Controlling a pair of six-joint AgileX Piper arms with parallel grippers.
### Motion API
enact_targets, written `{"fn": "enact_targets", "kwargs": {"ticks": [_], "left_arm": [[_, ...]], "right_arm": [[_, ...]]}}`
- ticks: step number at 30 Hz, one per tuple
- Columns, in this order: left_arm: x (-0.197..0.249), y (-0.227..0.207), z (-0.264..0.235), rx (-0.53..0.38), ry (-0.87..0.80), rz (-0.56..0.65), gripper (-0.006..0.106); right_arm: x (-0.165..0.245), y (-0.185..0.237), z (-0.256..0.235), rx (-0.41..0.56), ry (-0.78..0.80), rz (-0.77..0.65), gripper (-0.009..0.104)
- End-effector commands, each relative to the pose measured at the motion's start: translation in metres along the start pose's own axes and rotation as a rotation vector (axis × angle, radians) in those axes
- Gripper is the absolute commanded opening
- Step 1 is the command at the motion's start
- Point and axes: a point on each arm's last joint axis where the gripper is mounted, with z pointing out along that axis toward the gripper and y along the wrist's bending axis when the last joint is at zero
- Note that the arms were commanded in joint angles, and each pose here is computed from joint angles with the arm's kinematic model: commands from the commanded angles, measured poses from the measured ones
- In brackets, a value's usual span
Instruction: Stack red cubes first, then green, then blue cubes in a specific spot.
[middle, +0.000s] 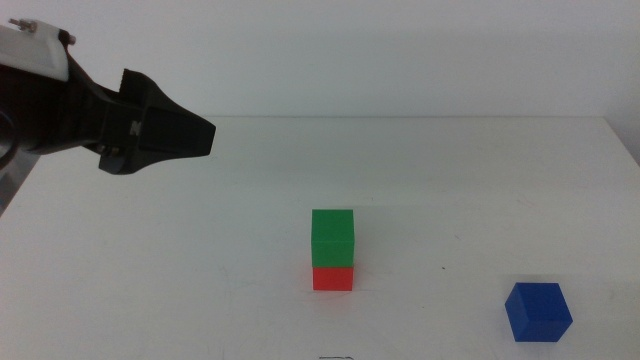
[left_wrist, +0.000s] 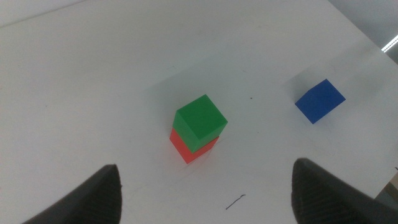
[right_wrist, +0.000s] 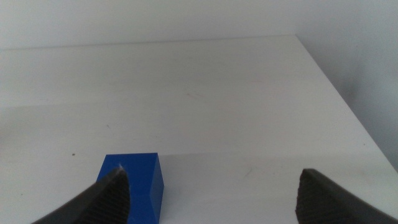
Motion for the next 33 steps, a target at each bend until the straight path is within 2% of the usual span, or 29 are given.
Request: {"fn": "enact_targets", "kwargs": {"ticks": [1,10,15,19,24,29,33], "left_arm": [[-0.011,-0.006,-0.010,0.010,-0.100,-0.008,0.094],[-0.011,-0.006,-0.010,0.009,-0.100,-0.008,0.094],[-0.011,-0.006,-0.010,0.009,-0.100,-0.008,0.094],[-0.011,-0.006,-0.010,0.009,-0.100,-0.008,0.094],[-0.011,-0.006,-0.010,0.009,-0.100,-0.008,0.094],[-0.011,-0.006,-0.010,0.009,-0.100,-0.008,0.094],[-0.011,-0.006,-0.010,0.009,-0.100,-0.008,0.094]], "right_arm": [[-0.021,0.000,-0.008,0.003,-0.120,-0.019,0.080],[-0.104,0.004,-0.025,0.003,0.007,-0.008,0.080],[-0.133,0.011,-0.026,-0.050,0.356,0.022,0.080],[-0.163,0.014,-0.011,-0.063,0.545,0.011,0.080],[-0.177,0.021,0.024,-0.115,0.808,0.054,0.080],[-0.174,0.032,0.061,-0.199,0.916,0.119,0.080],[-0.164,0.048,0.087,-0.230,0.962,0.041,0.080]]}}
